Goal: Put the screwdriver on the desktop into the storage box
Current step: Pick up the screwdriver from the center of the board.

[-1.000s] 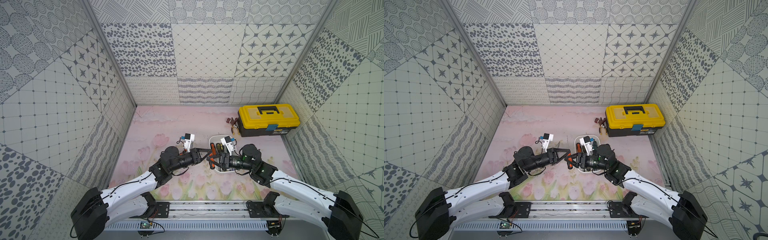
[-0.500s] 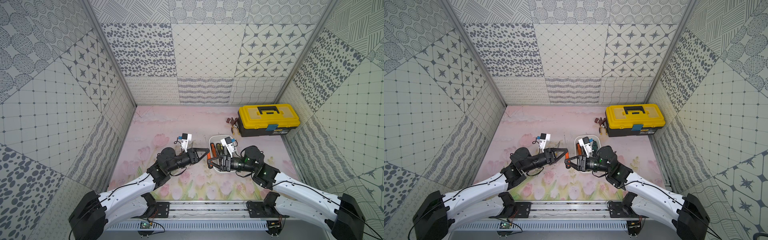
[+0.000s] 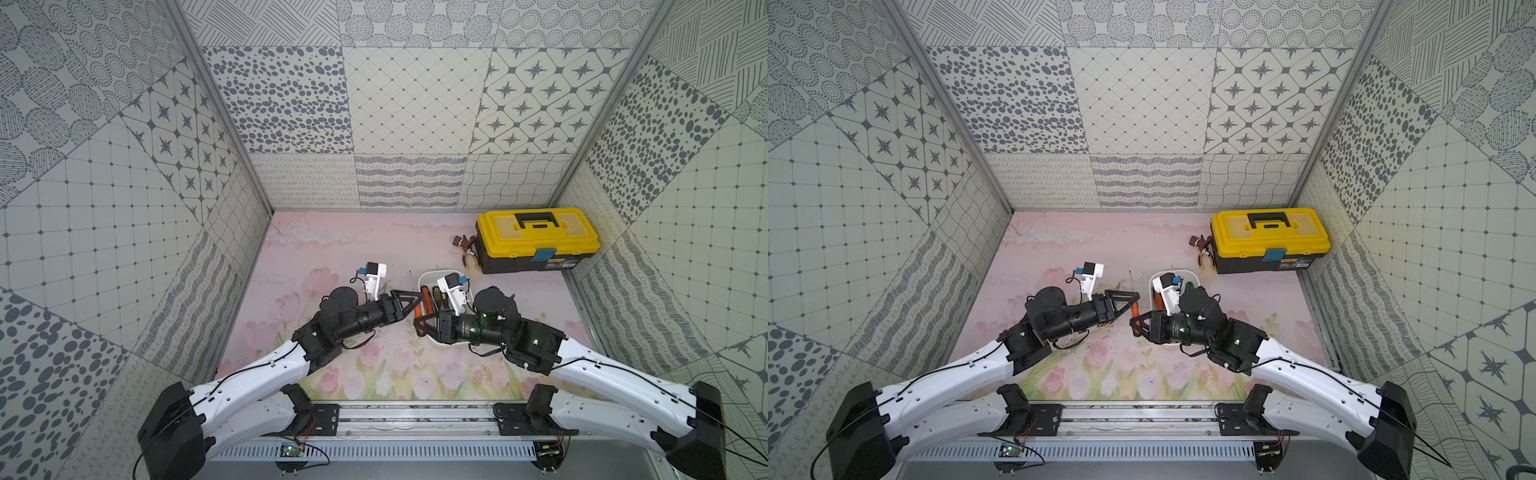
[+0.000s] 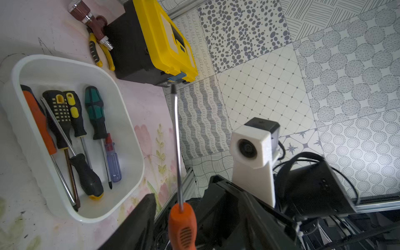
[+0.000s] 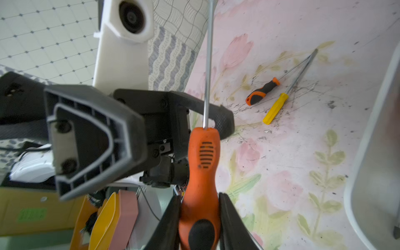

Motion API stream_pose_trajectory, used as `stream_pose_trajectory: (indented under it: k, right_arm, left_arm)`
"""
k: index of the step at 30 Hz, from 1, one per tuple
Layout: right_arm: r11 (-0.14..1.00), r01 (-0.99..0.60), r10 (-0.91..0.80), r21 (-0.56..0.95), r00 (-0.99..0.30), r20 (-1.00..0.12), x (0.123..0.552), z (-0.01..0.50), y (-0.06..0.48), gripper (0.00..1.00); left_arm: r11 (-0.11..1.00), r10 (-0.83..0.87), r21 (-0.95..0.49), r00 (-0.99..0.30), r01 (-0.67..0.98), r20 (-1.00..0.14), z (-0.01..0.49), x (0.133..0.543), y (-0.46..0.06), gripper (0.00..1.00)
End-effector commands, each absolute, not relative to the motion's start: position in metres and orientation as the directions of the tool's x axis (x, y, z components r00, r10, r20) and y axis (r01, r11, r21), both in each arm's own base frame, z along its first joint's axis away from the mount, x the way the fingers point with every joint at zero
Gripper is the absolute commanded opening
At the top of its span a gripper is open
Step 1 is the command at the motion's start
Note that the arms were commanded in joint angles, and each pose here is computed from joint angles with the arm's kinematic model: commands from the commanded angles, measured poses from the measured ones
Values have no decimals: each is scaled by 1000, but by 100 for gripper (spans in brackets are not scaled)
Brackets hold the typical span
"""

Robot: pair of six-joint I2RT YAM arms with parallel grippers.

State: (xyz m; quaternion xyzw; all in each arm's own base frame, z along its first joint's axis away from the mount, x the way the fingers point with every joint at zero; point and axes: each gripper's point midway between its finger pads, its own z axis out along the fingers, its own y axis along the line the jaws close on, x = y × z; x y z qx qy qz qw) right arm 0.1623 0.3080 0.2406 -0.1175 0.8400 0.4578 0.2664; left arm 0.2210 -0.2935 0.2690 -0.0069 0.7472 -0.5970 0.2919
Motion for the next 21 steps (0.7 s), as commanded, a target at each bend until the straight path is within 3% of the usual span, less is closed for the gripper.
stream_pose_trajectory:
  k: [1,5,8,15,21]
  right_arm:
    - [798,-391,-25,459,-782,-622,182,208,283,0]
    - [833,-380,-40,402,-766,-642,184,205,286,0]
    - [832,-386,-35,399,-754,-656,185,211,286,0]
    - [817,-405,-42,411,-753,-657,182,215,289,0]
    - [788,-425,-33,445,-752,-659,179,220,294,0]
  left_arm:
    - [486,-279,-812,-824,322,-494,234,223,-293,65]
    - [522,-234,-792,-840,316,-489,227,223,-299,54]
    - [538,-216,-787,-853,302,-475,221,223,-300,39]
    - [515,-204,-808,-875,285,-439,214,218,-306,30]
    - [497,-195,-822,-887,279,-419,211,218,-311,31]
